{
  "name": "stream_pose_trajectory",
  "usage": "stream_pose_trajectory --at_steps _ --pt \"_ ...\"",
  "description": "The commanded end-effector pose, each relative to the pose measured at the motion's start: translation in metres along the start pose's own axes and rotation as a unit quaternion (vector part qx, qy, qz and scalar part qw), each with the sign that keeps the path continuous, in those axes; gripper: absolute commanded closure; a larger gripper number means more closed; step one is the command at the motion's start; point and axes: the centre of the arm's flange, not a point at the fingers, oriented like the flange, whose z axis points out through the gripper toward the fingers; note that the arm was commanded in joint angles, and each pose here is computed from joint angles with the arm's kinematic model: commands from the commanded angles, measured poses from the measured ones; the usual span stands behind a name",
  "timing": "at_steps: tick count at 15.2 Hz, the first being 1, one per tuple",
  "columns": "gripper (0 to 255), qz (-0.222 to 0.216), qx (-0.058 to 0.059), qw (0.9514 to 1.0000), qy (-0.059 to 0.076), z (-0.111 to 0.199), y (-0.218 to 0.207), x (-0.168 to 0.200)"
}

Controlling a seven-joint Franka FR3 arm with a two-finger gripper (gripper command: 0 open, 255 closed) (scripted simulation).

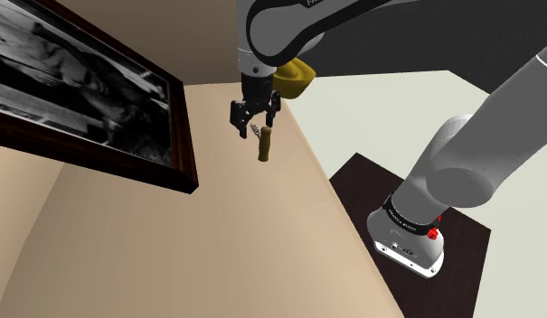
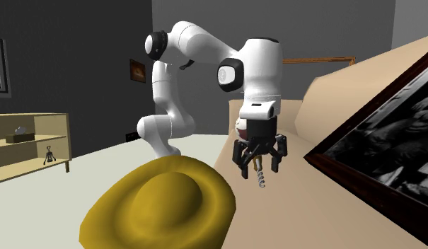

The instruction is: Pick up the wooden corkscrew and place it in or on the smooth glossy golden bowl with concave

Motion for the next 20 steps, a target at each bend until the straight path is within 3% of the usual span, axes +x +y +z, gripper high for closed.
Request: stream_pose_trajectory --at_steps 1,3,4,13,20 --pt "0 0.0 0.0 1.0 0.0 0.0 0.0 0.0" --pt "0 0.0 0.0 1.0 0.0 0.0 0.0 0.0" --pt "255 0.0 0.0 1.0 0.0 0.0 0.0 0.0" --pt "255 0.0 0.0 1.0 0.0 0.0 0.0 0.0" --pt "255 0.0 0.0 1.0 0.0 -0.036 -0.003 -0.004"
